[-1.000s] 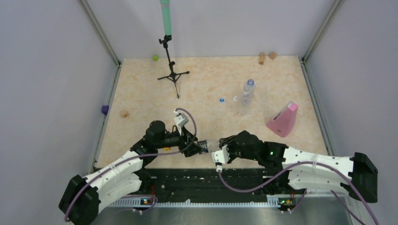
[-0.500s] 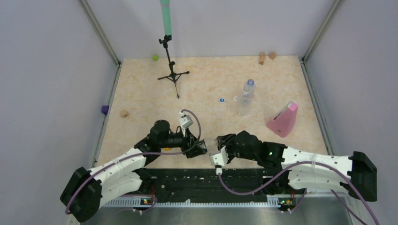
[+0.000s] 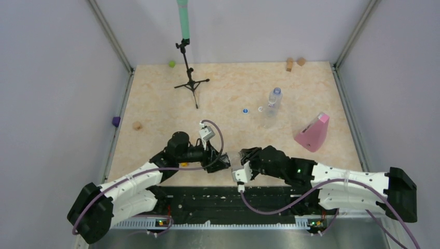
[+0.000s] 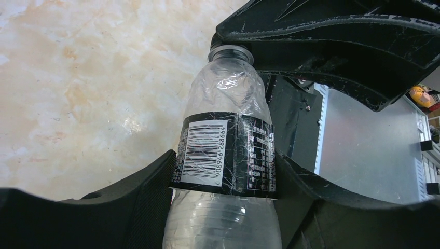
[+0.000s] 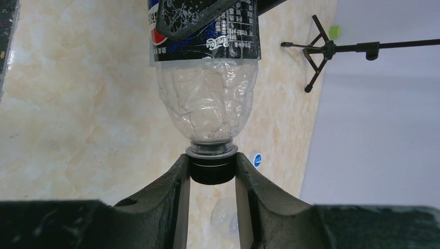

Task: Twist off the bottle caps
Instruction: Pick up the plastic bottle at the center of the board.

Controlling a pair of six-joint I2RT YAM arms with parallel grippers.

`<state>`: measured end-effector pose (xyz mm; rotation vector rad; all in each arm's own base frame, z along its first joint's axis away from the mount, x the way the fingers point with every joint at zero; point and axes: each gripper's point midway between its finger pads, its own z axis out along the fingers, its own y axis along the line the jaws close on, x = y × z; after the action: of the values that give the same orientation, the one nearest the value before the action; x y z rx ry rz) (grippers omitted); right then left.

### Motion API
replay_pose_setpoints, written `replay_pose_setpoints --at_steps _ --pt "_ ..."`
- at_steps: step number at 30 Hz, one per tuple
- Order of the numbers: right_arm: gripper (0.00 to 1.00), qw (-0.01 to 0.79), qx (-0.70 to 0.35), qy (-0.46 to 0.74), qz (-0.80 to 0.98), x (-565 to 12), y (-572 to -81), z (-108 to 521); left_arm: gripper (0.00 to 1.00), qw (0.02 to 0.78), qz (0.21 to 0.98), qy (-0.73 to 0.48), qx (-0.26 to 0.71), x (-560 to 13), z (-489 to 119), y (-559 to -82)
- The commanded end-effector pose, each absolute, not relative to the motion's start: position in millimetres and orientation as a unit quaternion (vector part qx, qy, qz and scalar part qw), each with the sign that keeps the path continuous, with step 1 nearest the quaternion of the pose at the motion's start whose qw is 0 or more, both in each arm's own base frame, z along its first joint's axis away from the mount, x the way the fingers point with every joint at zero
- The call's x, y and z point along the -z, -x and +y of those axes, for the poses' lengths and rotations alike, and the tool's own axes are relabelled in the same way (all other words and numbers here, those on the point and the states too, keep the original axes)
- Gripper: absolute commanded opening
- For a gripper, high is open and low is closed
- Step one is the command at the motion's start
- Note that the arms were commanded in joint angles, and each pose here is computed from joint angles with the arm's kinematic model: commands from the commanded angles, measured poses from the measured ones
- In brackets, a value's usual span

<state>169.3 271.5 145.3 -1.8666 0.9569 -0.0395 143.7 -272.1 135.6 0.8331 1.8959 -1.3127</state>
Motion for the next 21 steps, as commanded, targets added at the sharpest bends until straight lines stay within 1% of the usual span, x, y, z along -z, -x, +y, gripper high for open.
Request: replay_pose_setpoints --at_steps 1,3,5,7,11,13,17,21 --pt "0.04 0.603 -0.025 0.701 0.378 -197 -167 297 0.24 0.368 0.705 -0.334 0.505 -158 -280 -151" --pt "0.24 0.627 -0.031 0.676 0.386 -204 -169 295 0.18 0.376 0.702 -0.335 0.503 -160 -279 -152" --pt "0.32 0.646 -0.034 0.652 0.395 -209 -171 292 0.12 0.387 0.698 -0.335 0.501 -164 -278 -153" --pt "0.43 0.657 -0.043 0.634 0.405 -212 -171 289 0.09 0.400 0.693 -0.334 0.498 -168 -276 -154" --pt "0.54 0.686 -0.061 0.589 0.423 -223 -172 282 0.02 0.420 0.688 -0.332 0.489 -171 -272 -155" --pt "0.57 0.695 -0.069 0.573 0.429 -226 -172 278 0.00 0.427 0.689 -0.329 0.485 -172 -270 -157" --pt "0.60 0.698 -0.110 0.532 0.466 -228 -169 272 0.00 0.452 0.697 -0.309 0.463 -174 -264 -167" --pt "0.65 0.708 -0.192 0.457 0.502 -236 -161 268 0.00 0.481 0.692 -0.295 0.449 -177 -258 -174"
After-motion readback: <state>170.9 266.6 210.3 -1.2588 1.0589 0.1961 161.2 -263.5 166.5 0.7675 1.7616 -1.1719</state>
